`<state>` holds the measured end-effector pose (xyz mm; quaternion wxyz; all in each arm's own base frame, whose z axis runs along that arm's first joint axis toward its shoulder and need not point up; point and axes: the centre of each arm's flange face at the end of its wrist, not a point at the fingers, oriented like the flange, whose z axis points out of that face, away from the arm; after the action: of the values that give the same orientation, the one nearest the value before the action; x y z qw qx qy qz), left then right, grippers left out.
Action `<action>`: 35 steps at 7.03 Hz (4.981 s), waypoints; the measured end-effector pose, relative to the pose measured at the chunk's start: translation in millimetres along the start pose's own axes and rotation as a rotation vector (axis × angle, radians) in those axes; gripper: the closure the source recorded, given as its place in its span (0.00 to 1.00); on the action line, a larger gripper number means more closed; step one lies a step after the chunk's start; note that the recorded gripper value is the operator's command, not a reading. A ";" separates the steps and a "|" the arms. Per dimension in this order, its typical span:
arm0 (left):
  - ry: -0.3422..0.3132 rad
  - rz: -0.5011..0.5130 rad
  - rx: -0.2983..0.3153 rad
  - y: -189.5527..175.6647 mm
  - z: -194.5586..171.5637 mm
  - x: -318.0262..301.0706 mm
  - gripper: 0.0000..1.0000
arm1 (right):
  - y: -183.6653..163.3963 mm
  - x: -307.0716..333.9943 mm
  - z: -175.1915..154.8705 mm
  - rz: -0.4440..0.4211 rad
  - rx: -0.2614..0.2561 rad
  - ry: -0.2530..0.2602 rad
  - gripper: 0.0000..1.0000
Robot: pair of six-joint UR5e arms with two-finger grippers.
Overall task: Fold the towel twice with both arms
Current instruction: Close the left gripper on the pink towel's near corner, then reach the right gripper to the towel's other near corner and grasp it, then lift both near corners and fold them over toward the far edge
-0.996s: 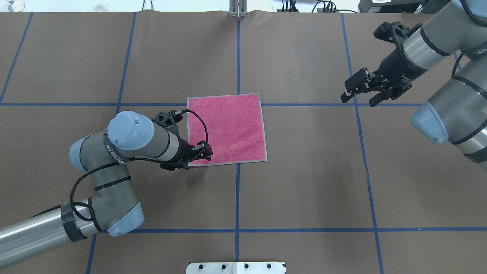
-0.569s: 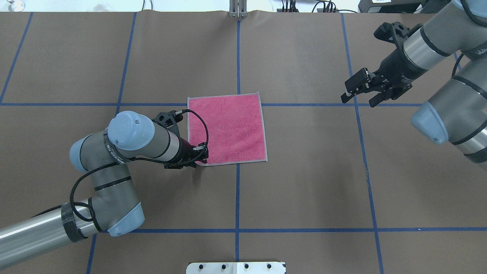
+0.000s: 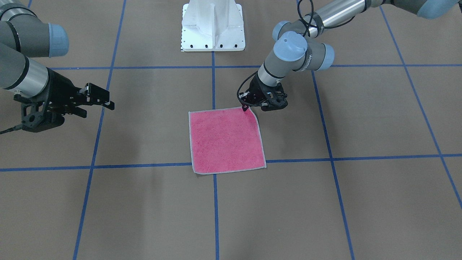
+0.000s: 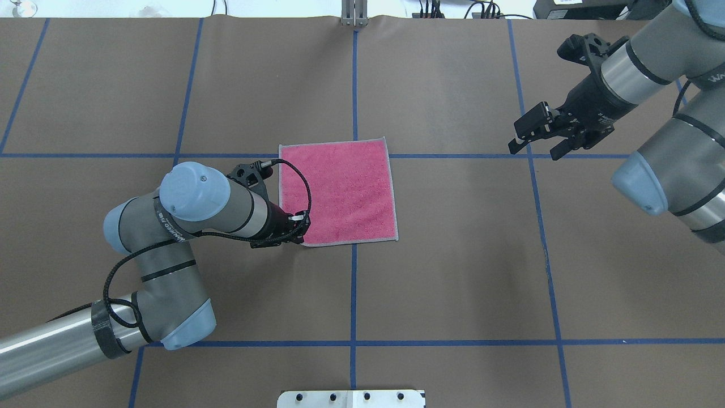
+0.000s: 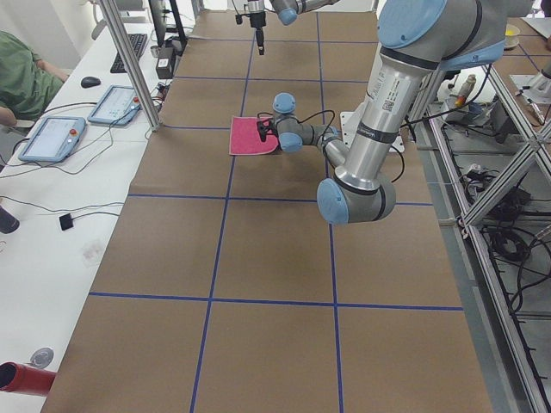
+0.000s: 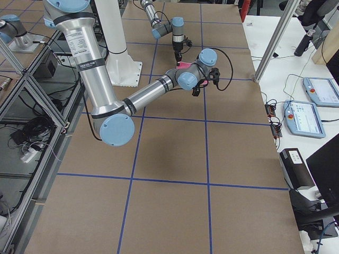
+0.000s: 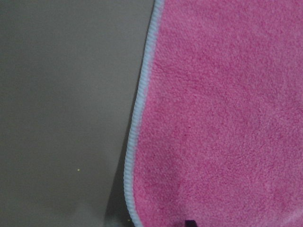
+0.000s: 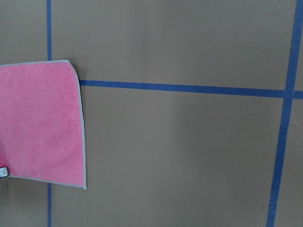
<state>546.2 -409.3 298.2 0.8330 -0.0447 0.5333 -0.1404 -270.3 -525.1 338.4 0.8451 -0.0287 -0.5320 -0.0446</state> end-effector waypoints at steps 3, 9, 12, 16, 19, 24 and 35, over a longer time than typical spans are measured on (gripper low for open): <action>0.013 -0.027 0.003 -1.4 -3.9 8.2 1.00 | -1.5 -14.1 9.1 0.025 0.012 0.014 0.01; 0.019 -0.030 0.005 -2.6 -5.5 12.7 1.00 | 42.3 -117.8 166.5 0.209 0.256 -0.102 0.01; 0.035 -0.044 0.032 -22.5 -19.9 23.1 1.00 | 55.5 -150.1 202.5 0.247 0.280 -0.127 0.01; 0.022 -0.099 0.078 -59.2 -29.1 16.8 1.00 | 58.1 -156.3 207.7 0.247 0.280 -0.131 0.01; 0.021 -0.106 0.079 -60.9 -28.7 16.5 1.00 | 70.6 -158.3 227.5 0.291 0.248 -0.122 0.01; 0.019 -0.116 0.077 -59.6 -27.2 16.4 1.00 | 89.9 -172.1 253.8 0.305 0.217 -0.115 0.04; 0.021 -0.117 0.077 -59.5 -27.2 16.5 1.00 | 89.4 -178.4 267.9 0.310 0.202 -0.103 1.00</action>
<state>517.0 -468.8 285.5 0.8188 -0.0424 0.5326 -0.2098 -577.8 -402.5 293.3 0.8122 -0.0275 -0.5654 0.1412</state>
